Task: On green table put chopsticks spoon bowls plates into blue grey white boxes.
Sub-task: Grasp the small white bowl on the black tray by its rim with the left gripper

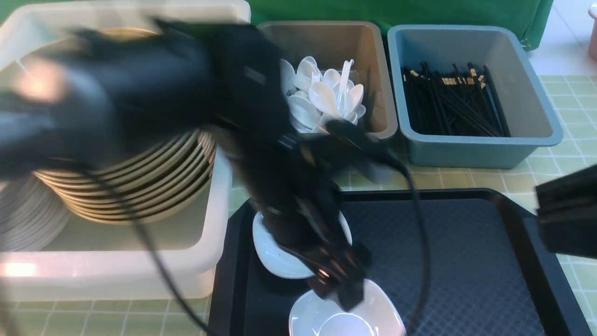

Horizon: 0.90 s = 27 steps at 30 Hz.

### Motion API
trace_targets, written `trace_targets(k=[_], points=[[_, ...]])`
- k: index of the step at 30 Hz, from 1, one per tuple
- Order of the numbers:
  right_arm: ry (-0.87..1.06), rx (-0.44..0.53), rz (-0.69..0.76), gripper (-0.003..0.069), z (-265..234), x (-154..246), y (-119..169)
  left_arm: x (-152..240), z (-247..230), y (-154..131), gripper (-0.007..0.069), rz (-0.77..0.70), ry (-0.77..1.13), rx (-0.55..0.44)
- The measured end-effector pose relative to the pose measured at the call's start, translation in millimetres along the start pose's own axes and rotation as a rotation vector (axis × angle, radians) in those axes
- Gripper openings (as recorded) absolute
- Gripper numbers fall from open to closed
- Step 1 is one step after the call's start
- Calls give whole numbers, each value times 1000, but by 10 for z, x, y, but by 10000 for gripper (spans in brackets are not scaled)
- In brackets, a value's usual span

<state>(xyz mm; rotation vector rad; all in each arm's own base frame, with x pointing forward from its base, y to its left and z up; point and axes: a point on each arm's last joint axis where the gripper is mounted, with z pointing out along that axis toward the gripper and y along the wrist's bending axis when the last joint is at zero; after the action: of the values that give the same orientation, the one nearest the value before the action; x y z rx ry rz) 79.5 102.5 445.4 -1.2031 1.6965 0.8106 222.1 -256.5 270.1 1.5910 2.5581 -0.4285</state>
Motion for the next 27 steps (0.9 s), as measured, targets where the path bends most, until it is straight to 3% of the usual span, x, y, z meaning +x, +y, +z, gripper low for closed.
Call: trace_targets(k=[7,12,16,20,27], points=[[-21,6,-22,104,-81,-7,83,-465,448,45,574,198,78,-76],[-14,-3,-23,110,-89,1,99,-589,661,47,574,582,122,-55],[-11,-6,-24,110,-91,4,104,-548,716,56,574,802,181,-10],[-6,-11,-24,111,-91,9,109,-543,775,68,574,873,197,10],[-3,-13,-24,118,-91,11,111,-546,1062,151,574,870,234,37]])
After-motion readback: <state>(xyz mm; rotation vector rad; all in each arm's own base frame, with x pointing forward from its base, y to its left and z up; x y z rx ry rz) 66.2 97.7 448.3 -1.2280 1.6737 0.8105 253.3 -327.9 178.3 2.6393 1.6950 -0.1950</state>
